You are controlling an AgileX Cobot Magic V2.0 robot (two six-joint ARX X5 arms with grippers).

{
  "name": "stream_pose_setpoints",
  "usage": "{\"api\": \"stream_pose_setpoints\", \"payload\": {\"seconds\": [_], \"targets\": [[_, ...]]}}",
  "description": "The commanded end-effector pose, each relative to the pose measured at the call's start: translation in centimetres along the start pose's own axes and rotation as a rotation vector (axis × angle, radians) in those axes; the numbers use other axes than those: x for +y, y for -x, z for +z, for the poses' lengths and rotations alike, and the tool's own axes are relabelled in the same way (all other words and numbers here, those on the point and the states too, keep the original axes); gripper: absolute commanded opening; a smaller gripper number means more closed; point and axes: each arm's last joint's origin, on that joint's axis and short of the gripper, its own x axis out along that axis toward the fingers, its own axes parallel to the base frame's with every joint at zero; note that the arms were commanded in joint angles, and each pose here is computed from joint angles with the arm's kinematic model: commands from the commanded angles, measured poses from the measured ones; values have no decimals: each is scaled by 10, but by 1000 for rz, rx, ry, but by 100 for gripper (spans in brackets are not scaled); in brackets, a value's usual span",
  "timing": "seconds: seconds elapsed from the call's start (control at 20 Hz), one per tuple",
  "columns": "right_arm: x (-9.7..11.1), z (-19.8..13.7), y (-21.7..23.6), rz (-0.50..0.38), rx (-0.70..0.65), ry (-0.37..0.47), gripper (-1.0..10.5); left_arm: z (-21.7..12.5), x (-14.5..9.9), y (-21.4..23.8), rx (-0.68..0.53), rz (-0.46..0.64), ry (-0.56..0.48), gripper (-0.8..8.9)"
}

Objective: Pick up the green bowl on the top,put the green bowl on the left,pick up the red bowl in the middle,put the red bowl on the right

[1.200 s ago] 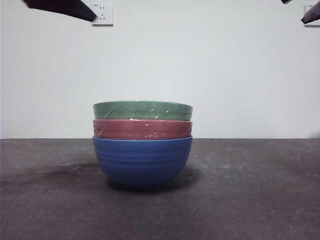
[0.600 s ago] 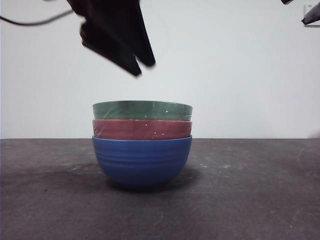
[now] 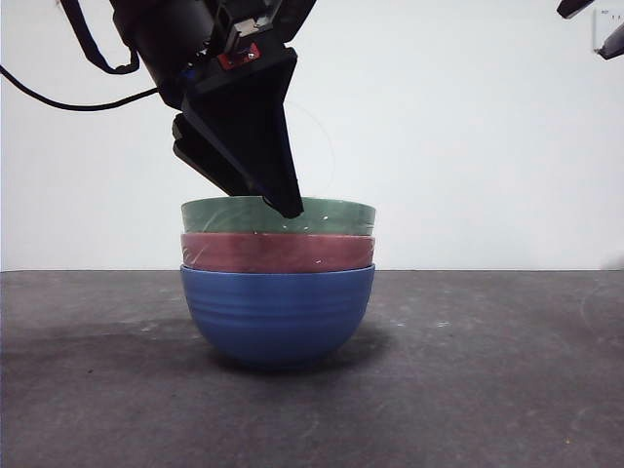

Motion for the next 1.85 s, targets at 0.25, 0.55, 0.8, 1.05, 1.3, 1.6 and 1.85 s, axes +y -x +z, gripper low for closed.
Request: {"api": "stream_pose_setpoints", "payload": {"seconds": [0.25, 0.55, 0.8, 1.05, 1.3, 1.6, 1.85], "targets": [[0, 0, 0, 3, 3, 1, 280, -1, -1, -3, 15, -7, -59, -10], [0, 0, 0, 3, 3, 1, 280, 10, 1, 5, -38, 15, -74, -9], [0, 1, 0, 2, 3, 1, 280, 35, -3, 58, -29, 15, -57, -9], [0, 0, 0, 0, 4, 0, 279, 27, -14, 129, -39, 240, 65, -9], [0, 0, 0, 0, 8, -2, 279, -17, -14, 140, -56, 409, 248, -9], [0, 0, 0, 0, 8, -2, 279, -57, -5, 68, -21, 447, 357, -9], [0, 0, 0, 0, 8, -2, 279, -70, 0, 24, 46, 412, 358, -9]]}}
